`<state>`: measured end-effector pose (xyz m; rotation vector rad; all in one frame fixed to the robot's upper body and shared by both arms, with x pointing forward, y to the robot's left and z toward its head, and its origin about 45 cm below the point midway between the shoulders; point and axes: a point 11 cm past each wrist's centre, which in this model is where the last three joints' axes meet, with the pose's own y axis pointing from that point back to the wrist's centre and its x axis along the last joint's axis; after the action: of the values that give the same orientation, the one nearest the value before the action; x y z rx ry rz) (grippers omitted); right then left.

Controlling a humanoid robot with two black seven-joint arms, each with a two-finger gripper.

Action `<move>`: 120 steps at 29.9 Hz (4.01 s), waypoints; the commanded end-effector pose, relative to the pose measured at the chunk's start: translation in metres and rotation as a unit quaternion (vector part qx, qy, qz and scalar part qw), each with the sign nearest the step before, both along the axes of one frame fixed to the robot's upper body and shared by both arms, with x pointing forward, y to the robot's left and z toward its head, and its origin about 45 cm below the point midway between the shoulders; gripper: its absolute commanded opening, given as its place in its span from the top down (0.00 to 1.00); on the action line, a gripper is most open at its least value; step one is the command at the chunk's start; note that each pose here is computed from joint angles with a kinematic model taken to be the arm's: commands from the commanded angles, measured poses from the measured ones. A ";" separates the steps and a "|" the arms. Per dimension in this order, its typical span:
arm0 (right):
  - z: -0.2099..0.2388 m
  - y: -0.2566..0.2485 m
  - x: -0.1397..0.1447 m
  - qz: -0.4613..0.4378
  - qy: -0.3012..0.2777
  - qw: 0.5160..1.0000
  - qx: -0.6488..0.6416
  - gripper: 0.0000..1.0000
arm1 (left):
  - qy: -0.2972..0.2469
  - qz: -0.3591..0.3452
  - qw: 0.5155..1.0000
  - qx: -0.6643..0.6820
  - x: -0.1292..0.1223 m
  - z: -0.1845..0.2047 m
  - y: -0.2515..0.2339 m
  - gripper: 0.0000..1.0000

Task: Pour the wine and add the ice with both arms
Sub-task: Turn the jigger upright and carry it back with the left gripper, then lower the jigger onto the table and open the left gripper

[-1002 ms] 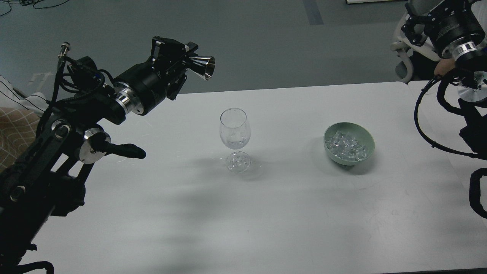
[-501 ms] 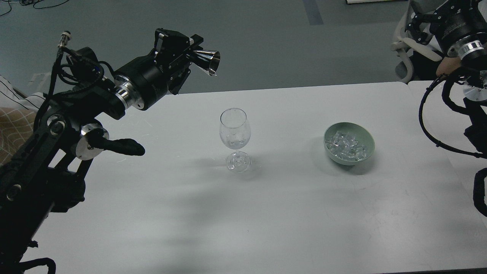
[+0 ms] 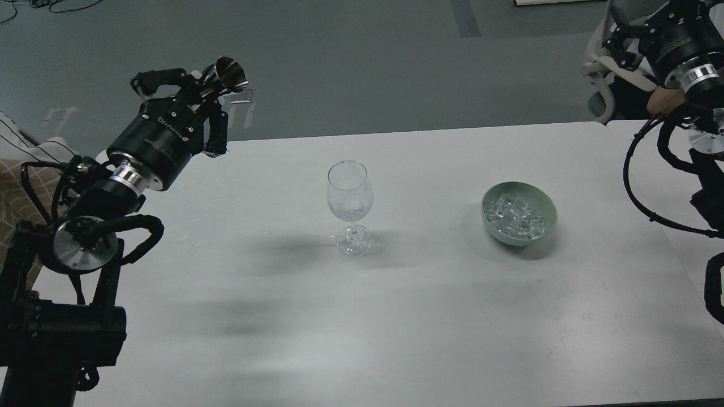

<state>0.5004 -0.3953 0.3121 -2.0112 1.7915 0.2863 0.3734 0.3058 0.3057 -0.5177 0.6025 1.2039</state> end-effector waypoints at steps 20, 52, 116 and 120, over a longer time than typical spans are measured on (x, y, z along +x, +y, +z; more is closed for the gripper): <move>-0.014 -0.001 -0.007 0.000 0.013 1.000 -0.005 0.00 | 0.161 0.176 0.959 -0.156 0.030 -0.149 0.105 0.94; -0.017 -0.001 -0.008 0.002 0.017 1.000 -0.010 0.00 | 0.146 0.227 0.929 -0.254 0.041 -0.167 0.098 0.83; -0.019 0.004 -0.007 0.005 0.024 1.000 -0.019 0.00 | 0.155 0.232 0.914 -0.293 0.047 -0.173 0.090 0.17; -0.019 0.006 -0.007 0.007 0.022 1.000 -0.019 0.00 | 0.151 0.231 0.915 -0.294 0.050 -0.165 0.094 0.17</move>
<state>0.4935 -0.3905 0.2931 -2.0572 1.8265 0.3061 0.4213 0.3963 0.1351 -1.0326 1.1776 1.5686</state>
